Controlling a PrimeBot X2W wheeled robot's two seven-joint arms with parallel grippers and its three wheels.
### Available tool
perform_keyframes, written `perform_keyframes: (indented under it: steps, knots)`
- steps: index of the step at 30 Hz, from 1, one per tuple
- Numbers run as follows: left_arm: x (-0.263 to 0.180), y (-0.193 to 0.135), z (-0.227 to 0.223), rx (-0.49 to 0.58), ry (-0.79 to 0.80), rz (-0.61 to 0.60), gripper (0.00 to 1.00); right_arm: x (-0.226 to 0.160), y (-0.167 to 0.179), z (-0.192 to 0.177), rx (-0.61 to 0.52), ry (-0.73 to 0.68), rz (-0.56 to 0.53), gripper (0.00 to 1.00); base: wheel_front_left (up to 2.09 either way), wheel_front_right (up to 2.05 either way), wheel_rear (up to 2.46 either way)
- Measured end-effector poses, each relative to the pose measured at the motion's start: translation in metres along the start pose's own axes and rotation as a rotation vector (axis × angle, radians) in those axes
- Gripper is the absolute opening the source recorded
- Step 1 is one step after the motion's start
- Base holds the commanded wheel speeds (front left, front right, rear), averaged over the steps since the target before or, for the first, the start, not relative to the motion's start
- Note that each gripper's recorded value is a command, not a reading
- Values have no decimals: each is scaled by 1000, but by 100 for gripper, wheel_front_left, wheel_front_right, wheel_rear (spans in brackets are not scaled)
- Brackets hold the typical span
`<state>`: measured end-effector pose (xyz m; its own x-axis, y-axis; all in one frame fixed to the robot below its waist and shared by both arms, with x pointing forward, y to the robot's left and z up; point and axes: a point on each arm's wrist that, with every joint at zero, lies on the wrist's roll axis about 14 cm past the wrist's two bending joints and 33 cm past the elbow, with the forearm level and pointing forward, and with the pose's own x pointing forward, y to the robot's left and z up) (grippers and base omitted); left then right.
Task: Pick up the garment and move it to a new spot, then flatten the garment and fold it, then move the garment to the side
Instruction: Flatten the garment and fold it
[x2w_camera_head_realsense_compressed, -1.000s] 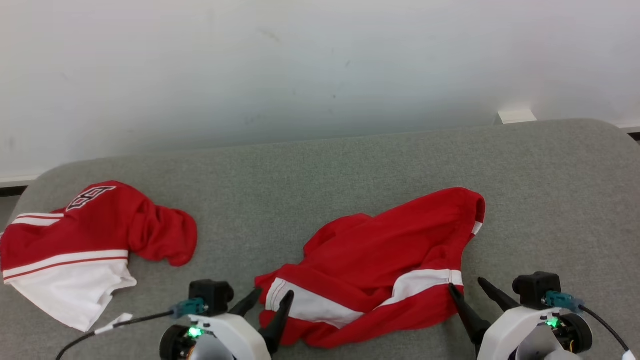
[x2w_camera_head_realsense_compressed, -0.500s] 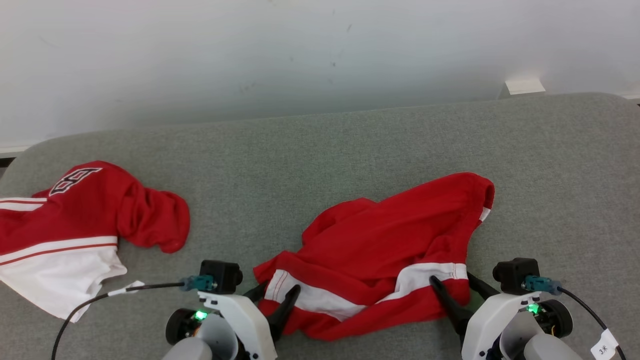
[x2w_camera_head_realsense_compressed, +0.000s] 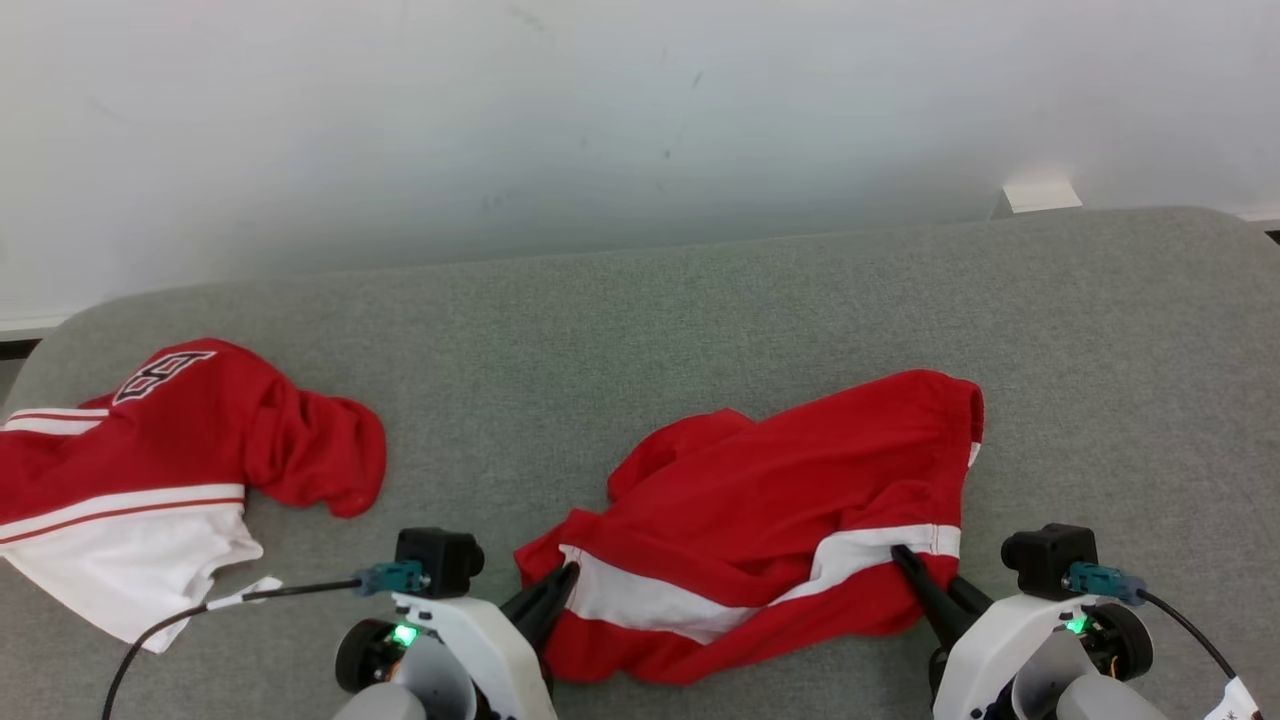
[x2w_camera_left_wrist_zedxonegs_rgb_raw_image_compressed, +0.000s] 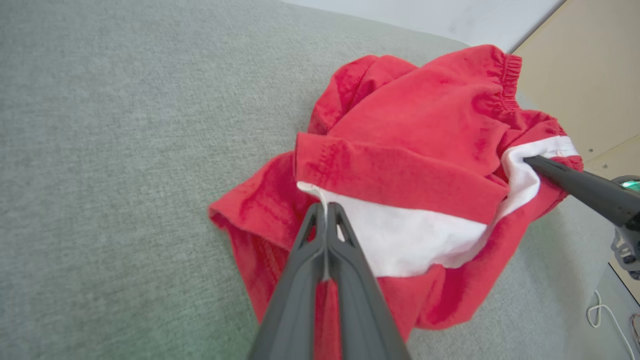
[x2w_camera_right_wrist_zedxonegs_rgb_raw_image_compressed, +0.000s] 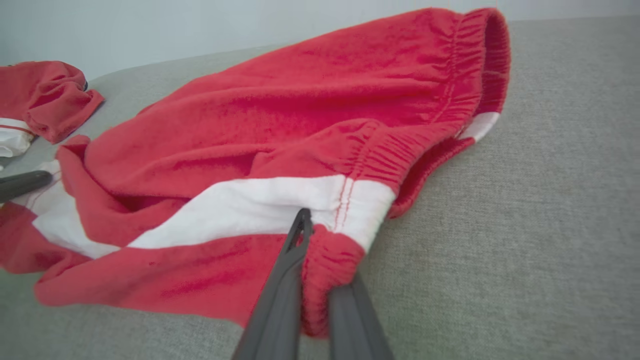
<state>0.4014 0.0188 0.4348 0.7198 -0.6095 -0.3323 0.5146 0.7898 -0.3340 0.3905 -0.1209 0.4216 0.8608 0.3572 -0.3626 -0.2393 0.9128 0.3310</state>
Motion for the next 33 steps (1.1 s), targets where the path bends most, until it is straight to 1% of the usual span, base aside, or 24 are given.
perform_keyframes:
  steps: [4,10,12,16,19,22,24,27,30,33]
  knots:
    - [-6,-3,7,3,-41,1,0,-5,0,11,1,-57,4,0,0,0,0]
    - [-21,-6,35,-2,-177,6,0,-20,-1,29,1,-153,12,0,0,0,0]
    - [-27,-7,48,-9,-232,8,0,-25,1,40,1,-195,23,0,0,0,0]
    - [-37,-16,80,9,-325,-23,0,-34,10,67,11,-272,66,0,0,0,0]
    - [-36,-21,99,41,-332,-47,0,-34,11,85,-33,-280,84,0,0,0,0]
    - [-30,-18,125,38,-340,-64,0,-28,19,112,-33,-297,121,0,0,0,0]
    - [-22,-12,142,50,-333,-66,0,-21,23,130,-42,-293,143,0,0,0,0]
    - [-6,3,169,32,-314,-61,0,-5,25,152,-43,-261,164,0,0,0,0]
    - [13,25,191,7,-285,-34,0,16,26,176,-40,-240,177,0,0,0,0]
    - [32,53,217,8,-276,12,0,39,23,201,-34,-241,173,0,0,0,0]
